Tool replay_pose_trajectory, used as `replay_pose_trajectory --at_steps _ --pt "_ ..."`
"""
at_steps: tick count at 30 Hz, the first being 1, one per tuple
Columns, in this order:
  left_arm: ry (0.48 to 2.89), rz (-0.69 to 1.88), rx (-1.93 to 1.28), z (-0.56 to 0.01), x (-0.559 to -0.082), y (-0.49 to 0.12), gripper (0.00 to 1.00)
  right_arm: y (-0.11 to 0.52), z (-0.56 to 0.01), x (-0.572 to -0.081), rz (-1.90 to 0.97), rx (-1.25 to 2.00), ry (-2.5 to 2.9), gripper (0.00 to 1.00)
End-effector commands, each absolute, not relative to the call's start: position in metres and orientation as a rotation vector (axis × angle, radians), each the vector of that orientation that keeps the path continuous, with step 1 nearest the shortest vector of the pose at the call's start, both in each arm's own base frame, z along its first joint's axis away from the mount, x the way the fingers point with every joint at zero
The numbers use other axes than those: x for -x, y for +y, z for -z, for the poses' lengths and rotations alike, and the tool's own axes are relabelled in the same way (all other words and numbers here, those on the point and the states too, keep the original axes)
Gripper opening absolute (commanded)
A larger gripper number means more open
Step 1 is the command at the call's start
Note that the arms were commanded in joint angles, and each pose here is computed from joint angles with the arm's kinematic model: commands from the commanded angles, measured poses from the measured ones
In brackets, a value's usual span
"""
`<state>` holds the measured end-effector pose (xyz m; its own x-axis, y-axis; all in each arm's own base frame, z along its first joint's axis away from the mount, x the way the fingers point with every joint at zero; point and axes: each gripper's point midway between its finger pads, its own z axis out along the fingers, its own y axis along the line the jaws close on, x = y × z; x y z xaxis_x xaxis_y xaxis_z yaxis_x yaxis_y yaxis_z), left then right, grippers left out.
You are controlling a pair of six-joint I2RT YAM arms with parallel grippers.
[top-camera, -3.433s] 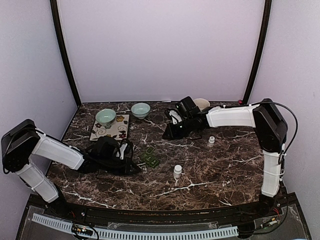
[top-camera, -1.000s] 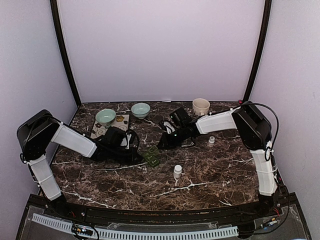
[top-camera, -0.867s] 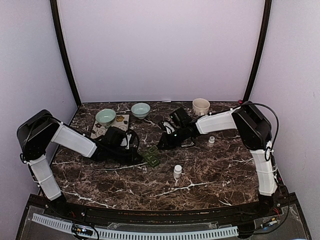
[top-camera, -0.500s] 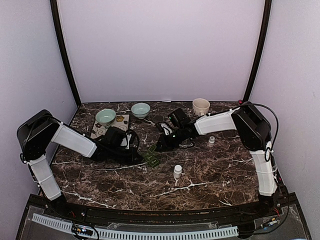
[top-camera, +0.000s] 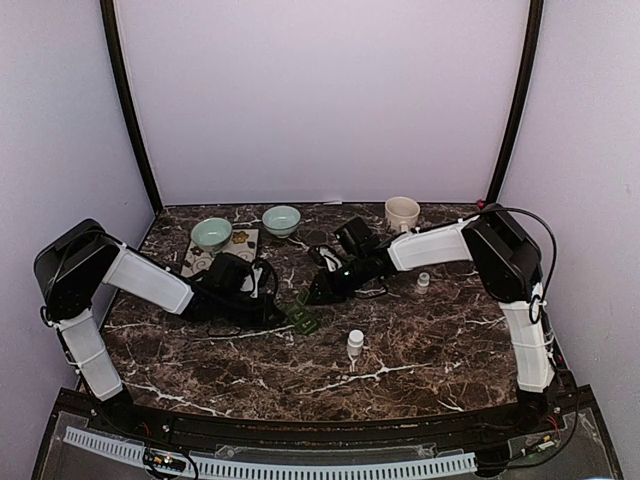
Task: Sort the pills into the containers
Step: Close the lid of the pill container on the pill container.
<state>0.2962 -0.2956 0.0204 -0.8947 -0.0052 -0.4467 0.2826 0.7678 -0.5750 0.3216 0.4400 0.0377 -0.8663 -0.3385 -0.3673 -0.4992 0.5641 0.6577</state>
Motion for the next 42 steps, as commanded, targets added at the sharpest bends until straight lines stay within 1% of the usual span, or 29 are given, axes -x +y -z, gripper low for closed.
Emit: replay_pose_trajectory --at_steps 1,8,11,32,42 --pt "2.532 0.919 -0.225 -0.022 -0.3 -0.296 0.0 0.451 -0.058 -0.313 -1.283 0.733 2.536 0.23" --pt "2.53 0.92 -0.227 -0.023 -0.301 -0.297 0.0 0.453 -0.061 -0.31 -1.324 0.731 2.531 0.32" --pt "2.528 0.922 -0.228 -0.023 -0.301 -0.297 0.0 0.453 -0.06 -0.311 -1.316 0.726 2.536 0.34" --pt "2.521 0.946 -0.238 -0.028 -0.301 -0.3 0.0 0.432 -0.042 -0.329 -1.084 0.631 2.61 0.35" --pt "2.522 0.952 -0.24 -0.028 -0.301 -0.301 0.0 0.424 -0.043 -0.335 -1.061 0.587 2.607 0.36"
